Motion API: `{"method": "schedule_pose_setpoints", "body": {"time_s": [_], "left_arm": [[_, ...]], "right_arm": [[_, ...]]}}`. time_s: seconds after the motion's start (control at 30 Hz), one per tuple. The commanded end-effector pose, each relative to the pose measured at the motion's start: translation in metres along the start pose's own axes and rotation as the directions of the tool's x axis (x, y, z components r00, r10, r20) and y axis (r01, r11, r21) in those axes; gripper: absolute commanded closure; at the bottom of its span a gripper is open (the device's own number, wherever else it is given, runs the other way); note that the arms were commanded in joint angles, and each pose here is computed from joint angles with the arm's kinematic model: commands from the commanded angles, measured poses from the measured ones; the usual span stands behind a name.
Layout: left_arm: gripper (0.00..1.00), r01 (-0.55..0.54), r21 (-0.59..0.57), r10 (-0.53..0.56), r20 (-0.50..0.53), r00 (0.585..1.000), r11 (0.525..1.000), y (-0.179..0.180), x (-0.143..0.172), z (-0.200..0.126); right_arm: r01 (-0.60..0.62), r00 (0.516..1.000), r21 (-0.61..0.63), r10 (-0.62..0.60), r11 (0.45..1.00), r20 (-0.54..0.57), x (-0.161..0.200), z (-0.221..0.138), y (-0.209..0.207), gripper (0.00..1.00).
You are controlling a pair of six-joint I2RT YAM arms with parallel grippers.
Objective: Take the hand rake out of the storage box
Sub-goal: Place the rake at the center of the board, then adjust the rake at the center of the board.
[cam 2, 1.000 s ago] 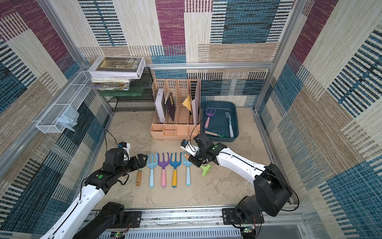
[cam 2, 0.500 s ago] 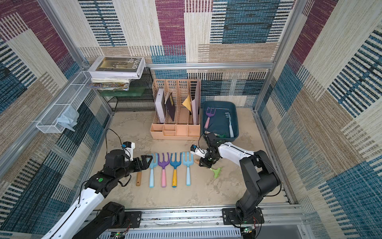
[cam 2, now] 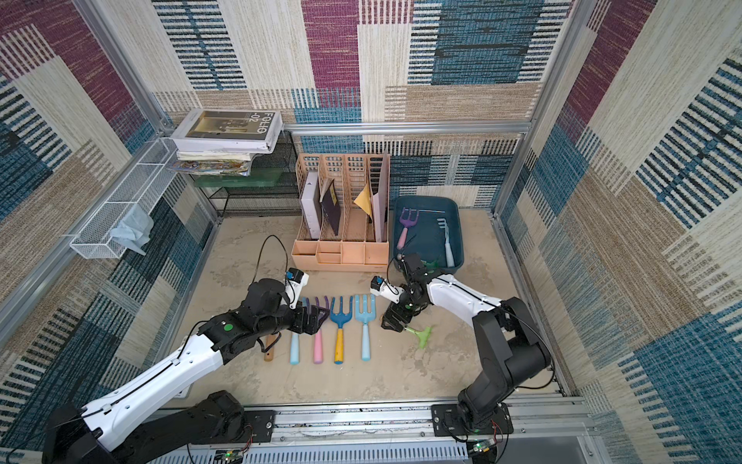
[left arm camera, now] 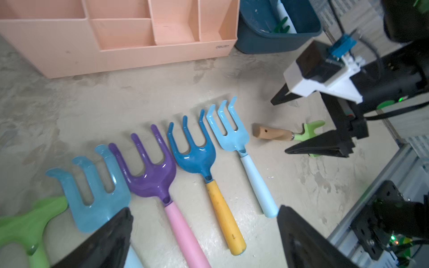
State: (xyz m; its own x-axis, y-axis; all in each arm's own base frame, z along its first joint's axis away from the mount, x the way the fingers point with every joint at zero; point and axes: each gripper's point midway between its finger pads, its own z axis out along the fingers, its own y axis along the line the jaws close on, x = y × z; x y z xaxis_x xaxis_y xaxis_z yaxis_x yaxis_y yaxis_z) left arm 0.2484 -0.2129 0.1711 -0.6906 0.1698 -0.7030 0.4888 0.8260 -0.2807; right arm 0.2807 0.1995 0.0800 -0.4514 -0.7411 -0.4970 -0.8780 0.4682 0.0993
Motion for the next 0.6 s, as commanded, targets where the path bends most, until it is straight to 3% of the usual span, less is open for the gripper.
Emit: {"method": "schedule_pose_setpoints", "body": {"time_s": [0.0,0.1,0.17,0.27,0.33,0.57], "left_arm": [[0.01,-0.189,0.04,0.188,0.027,0.982,0.981,-0.022,-0.013,0.011],[0.01,-0.317,0.153,0.32,0.005,0.947,0.936,-0.054,-0.01,0.033],[0.01,-0.414,0.205,0.425,-0.012,0.905,0.887,-0.078,-0.003,0.05],[0.01,-0.614,0.2,0.638,-0.084,0.766,0.763,-0.105,0.023,0.088],[0.01,-0.659,0.217,0.691,-0.141,0.709,0.72,-0.115,0.033,0.109],[0.04,-0.707,0.298,0.764,-0.164,0.624,0.642,-0.141,0.034,0.16]], "right_arm": [[-0.232,0.959,0.149,0.2,0.961,0.201,-0.025,-0.047,-0.039,0.04],[-0.596,0.774,0.315,0.423,0.739,0.471,-0.014,-0.128,-0.097,0.04],[-0.726,0.653,0.327,0.458,0.605,0.603,-0.001,-0.175,-0.107,0.04],[-0.789,0.528,0.252,0.407,0.56,0.746,0.006,-0.22,-0.095,0.04],[-0.803,0.475,0.226,0.361,0.552,0.803,0.011,-0.232,-0.088,0.04],[-0.858,0.421,0.204,0.417,0.472,0.805,0.036,-0.232,-0.097,0.04]]}}
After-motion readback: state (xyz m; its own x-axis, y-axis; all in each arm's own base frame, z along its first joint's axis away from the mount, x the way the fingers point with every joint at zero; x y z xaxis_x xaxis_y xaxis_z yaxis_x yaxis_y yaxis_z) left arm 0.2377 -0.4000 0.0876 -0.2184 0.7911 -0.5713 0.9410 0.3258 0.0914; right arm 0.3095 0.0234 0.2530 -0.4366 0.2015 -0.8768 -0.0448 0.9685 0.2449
